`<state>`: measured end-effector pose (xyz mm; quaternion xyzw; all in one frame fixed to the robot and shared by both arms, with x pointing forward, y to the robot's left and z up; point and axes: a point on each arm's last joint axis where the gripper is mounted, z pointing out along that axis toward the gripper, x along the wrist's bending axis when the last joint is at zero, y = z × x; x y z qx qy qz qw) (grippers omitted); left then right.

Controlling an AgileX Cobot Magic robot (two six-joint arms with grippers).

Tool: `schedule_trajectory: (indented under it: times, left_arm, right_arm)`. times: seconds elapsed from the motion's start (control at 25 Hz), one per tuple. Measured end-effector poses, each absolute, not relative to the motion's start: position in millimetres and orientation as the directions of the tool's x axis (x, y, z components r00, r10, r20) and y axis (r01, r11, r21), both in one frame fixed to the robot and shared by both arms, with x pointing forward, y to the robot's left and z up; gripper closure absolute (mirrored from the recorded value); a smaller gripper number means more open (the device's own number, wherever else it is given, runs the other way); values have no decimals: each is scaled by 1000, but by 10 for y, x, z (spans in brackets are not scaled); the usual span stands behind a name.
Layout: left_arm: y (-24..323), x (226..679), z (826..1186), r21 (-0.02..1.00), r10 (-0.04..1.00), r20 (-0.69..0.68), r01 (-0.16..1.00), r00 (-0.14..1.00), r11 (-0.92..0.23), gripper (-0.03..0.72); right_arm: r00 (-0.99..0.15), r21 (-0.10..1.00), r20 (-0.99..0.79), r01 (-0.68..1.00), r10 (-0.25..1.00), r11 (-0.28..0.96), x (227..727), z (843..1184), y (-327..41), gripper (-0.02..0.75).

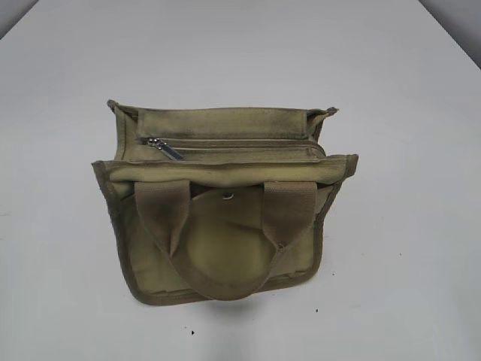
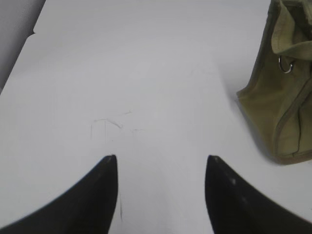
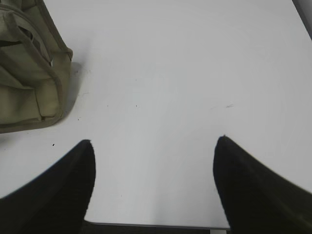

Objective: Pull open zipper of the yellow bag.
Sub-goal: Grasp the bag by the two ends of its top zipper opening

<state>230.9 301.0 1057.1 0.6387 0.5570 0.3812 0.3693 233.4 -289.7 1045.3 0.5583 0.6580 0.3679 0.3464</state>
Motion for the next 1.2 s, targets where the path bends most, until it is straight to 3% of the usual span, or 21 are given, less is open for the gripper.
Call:
schedule_trajectory:
  times: [0.6,0.92,1.04,1.2]
  left_arm:
    - [3002,2308,10578,899,993,68,425,94,-101,284]
    - [2839,2601,11078,960,972,-133,268,195,78,298]
    - [2752,2886,11136,927,934,-274,323,231,192,298]
    - [2579,3333,11159,817,853,-433,525,290,236,298]
  right_arm:
    - [-138,871,-44,480,990,106,2334,10453,-2896,156]
    - [-237,881,-10,457,971,121,2684,10640,-2802,156]
    - [-315,892,-5,429,949,146,2935,10702,-2744,156]
    - [-429,863,-40,441,903,248,3298,10791,-2640,156]
